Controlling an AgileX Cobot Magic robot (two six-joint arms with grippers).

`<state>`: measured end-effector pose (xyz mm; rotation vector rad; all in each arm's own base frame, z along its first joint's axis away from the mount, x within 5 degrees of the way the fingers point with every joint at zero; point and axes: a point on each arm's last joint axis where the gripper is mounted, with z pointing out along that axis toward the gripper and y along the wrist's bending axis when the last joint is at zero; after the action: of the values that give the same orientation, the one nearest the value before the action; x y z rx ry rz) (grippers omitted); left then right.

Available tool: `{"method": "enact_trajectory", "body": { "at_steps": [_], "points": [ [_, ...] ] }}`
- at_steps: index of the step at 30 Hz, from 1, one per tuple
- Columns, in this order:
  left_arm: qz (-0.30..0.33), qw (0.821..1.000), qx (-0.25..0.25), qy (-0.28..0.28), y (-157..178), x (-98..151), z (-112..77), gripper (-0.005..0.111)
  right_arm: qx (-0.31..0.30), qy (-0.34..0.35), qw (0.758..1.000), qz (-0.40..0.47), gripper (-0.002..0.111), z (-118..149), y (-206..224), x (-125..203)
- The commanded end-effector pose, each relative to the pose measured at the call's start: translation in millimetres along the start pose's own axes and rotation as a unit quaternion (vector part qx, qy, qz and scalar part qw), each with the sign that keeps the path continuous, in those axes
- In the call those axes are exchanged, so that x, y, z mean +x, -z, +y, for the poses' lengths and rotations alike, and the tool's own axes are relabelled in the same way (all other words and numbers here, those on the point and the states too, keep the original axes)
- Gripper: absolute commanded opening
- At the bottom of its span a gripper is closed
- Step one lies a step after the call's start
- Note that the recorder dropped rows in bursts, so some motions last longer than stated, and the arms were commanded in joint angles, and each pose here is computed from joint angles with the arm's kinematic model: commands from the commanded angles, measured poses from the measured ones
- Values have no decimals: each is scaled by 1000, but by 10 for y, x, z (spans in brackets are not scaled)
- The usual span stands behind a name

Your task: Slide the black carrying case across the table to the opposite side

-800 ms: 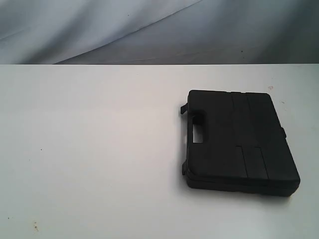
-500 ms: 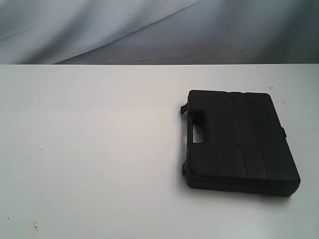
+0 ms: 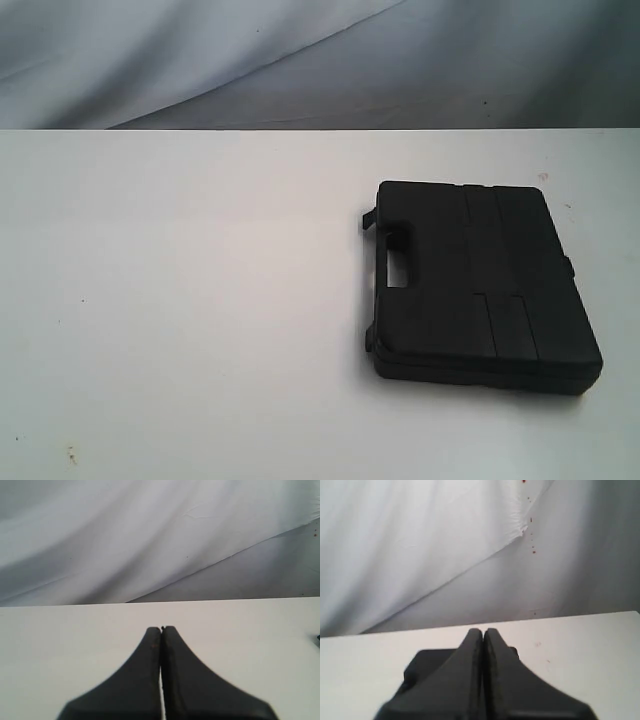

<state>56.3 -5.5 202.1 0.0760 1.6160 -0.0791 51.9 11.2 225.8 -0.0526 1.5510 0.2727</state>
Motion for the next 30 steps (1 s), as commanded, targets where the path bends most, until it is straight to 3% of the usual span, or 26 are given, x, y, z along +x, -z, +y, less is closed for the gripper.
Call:
{"method": "enact_trajectory", "body": {
  "at_steps": [1,6,17,30],
  "points": [
    [-1,1000,-1,4,2,10,2,0,-1,-30,999,-12,0,40,32,-297],
    [-1,1000,-1,4,2,10,2,0,15,-84,996,41,0,59,-81,-503],
    [-1,1000,-1,4,2,10,2,0,51,-36,980,189,0,81,-451,-833],
    [-1,1000,-1,4,2,10,2,0,-26,12,953,300,0,484,-1042,-930]
  ]
}}
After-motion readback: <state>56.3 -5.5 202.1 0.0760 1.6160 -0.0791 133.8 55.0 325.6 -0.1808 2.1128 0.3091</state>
